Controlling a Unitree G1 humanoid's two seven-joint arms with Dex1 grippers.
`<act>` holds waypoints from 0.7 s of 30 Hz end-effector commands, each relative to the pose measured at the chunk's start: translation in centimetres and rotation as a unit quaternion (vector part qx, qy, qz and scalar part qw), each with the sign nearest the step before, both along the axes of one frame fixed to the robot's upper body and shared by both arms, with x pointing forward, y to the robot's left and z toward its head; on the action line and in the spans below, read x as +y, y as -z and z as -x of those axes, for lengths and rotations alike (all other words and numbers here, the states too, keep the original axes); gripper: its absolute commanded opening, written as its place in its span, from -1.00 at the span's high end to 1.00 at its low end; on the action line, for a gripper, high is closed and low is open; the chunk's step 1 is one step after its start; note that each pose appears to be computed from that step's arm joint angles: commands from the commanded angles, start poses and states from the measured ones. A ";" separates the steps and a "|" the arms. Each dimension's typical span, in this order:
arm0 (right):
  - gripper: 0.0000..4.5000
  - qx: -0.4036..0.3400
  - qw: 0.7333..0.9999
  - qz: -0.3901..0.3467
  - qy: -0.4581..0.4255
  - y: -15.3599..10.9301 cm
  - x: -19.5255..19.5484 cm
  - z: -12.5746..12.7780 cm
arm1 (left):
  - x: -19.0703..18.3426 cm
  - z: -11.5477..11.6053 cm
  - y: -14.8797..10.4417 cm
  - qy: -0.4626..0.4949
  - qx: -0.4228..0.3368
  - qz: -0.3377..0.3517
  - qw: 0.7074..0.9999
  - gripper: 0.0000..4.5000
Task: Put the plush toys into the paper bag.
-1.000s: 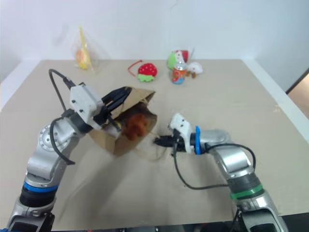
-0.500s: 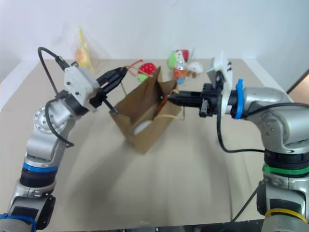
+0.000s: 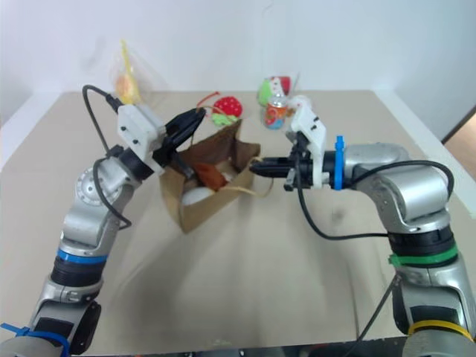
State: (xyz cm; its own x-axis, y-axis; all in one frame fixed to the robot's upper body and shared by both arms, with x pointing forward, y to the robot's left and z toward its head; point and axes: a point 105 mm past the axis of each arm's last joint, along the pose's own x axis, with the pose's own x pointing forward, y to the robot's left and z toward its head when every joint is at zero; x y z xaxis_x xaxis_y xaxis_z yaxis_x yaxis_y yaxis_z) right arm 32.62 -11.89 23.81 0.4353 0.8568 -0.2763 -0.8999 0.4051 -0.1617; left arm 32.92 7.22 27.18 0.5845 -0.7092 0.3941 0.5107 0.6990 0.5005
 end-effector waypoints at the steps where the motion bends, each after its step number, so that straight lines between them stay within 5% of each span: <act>1: 0.56 -0.040 0.999 -0.009 0.004 -2.1 -0.3 -0.3 | 0.1 0.5 -0.5 -0.002 -0.011 0.002 1.000 1.00; 8: -0.64 -0.084 0.995 -0.048 -0.015 -5.3 0.0 0.3 | 0.8 0.8 0.2 -0.005 0.007 0.004 1.000 1.00; 9: -0.96 -0.086 0.994 -0.072 -0.017 -6.5 -0.2 0.5 | 1.0 1.0 0.0 -0.002 0.011 0.009 1.000 1.00; 13: -0.99 -0.091 0.990 -0.109 -0.017 -9.1 -1.4 1.3 | 2.2 1.7 -0.7 0.016 0.027 0.028 0.999 1.00; 18: -0.99 -0.054 0.994 -0.088 -0.042 -7.9 -1.9 2.9 | 3.4 2.5 -1.4 0.044 0.049 0.020 0.998 1.00; 21: -1.00 -0.031 0.995 -0.074 -0.053 -7.1 -2.0 3.6 | 3.6 2.6 -1.6 0.053 0.058 0.023 0.997 0.43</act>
